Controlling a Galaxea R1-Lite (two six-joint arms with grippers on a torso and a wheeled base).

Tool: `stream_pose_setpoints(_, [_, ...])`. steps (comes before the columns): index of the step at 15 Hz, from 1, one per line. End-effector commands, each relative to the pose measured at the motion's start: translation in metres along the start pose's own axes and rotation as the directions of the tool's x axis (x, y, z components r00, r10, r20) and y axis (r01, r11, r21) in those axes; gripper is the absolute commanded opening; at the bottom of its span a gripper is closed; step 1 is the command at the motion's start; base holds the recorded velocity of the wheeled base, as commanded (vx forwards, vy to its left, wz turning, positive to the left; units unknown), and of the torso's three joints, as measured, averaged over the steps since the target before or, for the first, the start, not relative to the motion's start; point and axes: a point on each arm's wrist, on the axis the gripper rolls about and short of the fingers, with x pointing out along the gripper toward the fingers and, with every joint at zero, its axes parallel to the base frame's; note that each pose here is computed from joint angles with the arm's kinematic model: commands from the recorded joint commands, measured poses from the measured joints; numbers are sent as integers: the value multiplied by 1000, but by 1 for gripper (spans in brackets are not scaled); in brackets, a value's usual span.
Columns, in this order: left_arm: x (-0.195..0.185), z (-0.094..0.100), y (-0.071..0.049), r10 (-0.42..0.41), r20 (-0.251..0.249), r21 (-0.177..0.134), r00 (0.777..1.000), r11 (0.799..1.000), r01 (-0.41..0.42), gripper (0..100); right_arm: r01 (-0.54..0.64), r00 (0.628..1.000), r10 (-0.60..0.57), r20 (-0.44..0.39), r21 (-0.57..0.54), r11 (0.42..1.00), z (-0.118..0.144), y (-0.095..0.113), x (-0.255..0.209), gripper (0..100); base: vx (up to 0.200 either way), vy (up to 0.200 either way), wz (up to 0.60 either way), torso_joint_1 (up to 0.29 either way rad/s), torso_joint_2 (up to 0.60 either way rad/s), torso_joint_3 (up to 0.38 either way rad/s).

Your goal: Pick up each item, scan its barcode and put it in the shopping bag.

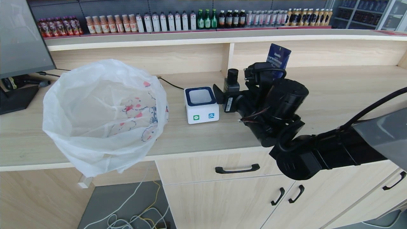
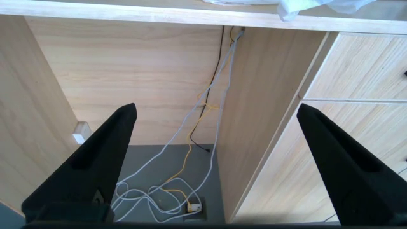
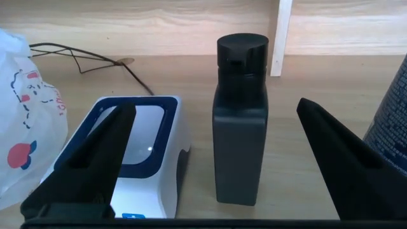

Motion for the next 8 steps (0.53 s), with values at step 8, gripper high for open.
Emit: stream_pose_setpoints(8, [0, 0, 0, 0, 0, 0, 1000, 1000, 0, 100, -22, 999, 20, -42, -25, 999, -5, -14, 30, 100, 0, 0, 0, 0, 0, 0])
